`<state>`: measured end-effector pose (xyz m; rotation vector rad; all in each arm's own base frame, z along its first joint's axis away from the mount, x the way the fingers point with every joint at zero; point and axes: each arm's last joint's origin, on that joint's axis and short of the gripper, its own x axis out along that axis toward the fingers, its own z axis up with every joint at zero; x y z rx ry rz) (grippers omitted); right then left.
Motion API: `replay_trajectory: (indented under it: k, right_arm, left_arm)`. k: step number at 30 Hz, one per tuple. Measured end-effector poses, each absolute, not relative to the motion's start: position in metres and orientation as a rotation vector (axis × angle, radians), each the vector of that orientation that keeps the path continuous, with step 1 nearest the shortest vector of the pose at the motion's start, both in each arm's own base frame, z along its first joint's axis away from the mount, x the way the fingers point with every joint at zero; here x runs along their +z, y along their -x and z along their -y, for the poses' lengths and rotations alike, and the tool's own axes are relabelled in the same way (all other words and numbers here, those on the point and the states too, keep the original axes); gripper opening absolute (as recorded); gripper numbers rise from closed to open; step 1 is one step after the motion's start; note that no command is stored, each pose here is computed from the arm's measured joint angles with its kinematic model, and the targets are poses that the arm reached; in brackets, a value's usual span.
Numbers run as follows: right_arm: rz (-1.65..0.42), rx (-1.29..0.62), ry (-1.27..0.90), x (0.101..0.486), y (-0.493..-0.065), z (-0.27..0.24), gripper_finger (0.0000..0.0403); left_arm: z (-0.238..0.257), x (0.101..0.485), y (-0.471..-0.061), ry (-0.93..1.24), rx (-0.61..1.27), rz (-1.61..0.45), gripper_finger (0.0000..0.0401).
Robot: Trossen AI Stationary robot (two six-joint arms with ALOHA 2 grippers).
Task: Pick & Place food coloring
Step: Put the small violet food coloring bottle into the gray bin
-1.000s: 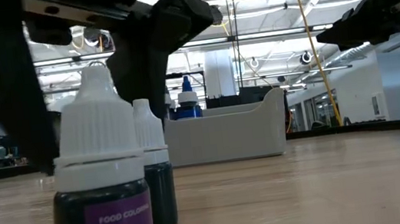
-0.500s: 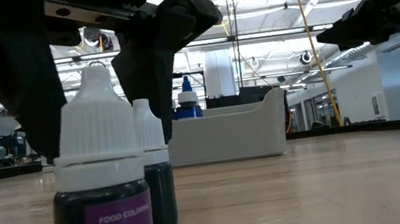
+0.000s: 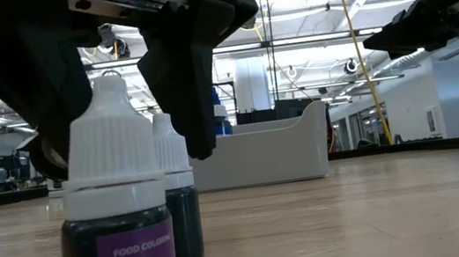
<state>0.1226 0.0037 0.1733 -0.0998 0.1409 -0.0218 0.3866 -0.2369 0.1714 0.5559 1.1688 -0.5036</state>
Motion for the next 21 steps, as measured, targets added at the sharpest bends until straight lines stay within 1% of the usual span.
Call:
replay_trajectory:
  k: [5,12,21]
  right_arm:
    - [-0.141,-0.022,0.106,0.1733,-0.1226,-0.0036,0.0]
    - [-0.141,-0.022,0.107,0.1733,-0.1226,-0.0036,0.0]
    - [-0.141,-0.022,0.107,0.1732,-0.1226,-0.0036,0.0]
  left_arm:
    - [0.2352,0.1714,-0.3876,-0.552,-0.504,-1.171,0.0227]
    - [0.2364,0.1713,-0.3869,-0.545,-0.567,-1.172,0.0227]
    - [0.2351,0.1713,-0.3877,-0.539,-0.546,-1.174,0.0227]
